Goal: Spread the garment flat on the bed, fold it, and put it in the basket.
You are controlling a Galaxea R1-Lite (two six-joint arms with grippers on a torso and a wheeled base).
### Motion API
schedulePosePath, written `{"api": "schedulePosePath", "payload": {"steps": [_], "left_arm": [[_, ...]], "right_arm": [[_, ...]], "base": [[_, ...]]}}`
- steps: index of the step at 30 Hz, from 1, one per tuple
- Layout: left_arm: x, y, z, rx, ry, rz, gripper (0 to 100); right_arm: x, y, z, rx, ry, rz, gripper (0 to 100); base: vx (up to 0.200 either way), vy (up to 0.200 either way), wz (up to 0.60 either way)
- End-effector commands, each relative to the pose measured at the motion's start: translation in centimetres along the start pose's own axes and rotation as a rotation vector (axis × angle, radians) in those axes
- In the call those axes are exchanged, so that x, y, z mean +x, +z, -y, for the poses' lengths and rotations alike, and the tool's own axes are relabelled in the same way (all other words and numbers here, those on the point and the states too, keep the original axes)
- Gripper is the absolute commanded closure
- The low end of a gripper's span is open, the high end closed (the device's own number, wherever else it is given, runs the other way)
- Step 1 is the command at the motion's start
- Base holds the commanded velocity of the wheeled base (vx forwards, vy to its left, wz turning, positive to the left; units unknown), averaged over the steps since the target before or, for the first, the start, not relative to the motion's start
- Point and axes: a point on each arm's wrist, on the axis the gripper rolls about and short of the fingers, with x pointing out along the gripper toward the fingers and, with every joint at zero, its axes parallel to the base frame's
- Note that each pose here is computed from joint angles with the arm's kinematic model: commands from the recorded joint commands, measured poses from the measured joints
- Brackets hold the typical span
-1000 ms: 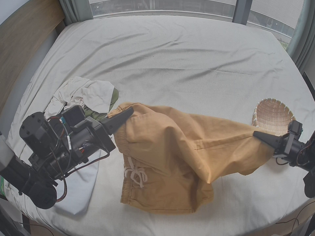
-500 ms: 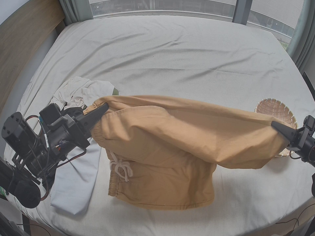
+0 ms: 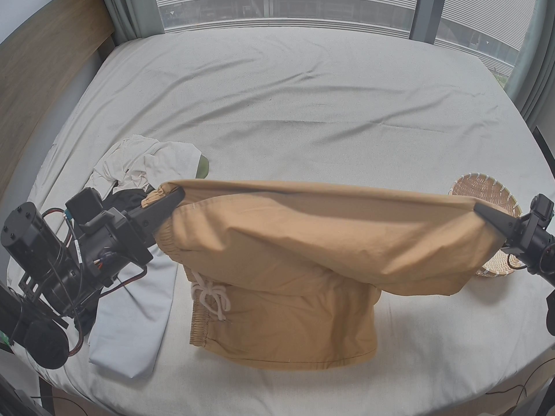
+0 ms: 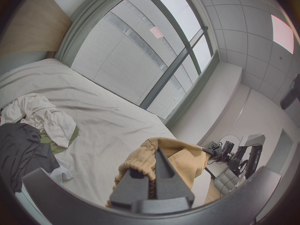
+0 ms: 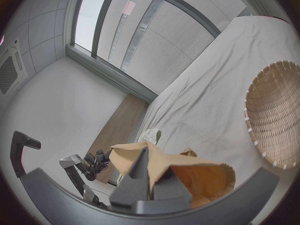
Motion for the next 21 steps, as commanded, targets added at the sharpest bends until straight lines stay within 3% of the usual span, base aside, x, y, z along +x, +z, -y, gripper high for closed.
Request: {"api": "schedulePosePath", "payload": {"steps": [1,6,11,21], "left_arm": [[2.1,-0.2,-1.8,-0.066,0.058,0.033,100],[4.1,0.3,-2.7,-0.084,0.082,0.090,100],[5.0,-0.1,-3.3,-0.085,0.081,0.089,100],[7.0,-0.9,-4.8,-0.082,0.092,0.094,100]], "right_arm": [[2.1,1.0,2.6,0.008,-0.007,-0.002,100],[3.5,2.1,4.5,-0.003,-0.011,0.013,100],[5.0,3.8,6.9,-0.032,-0.011,0.044,100],[7.8,5.4,7.8,-0.045,0.021,0.039,100]], "base": [[0.000,0.000,0.00],[0.000,0.000,0.00],[0.000,0.000,0.00],[0.000,0.000,0.00]]}}
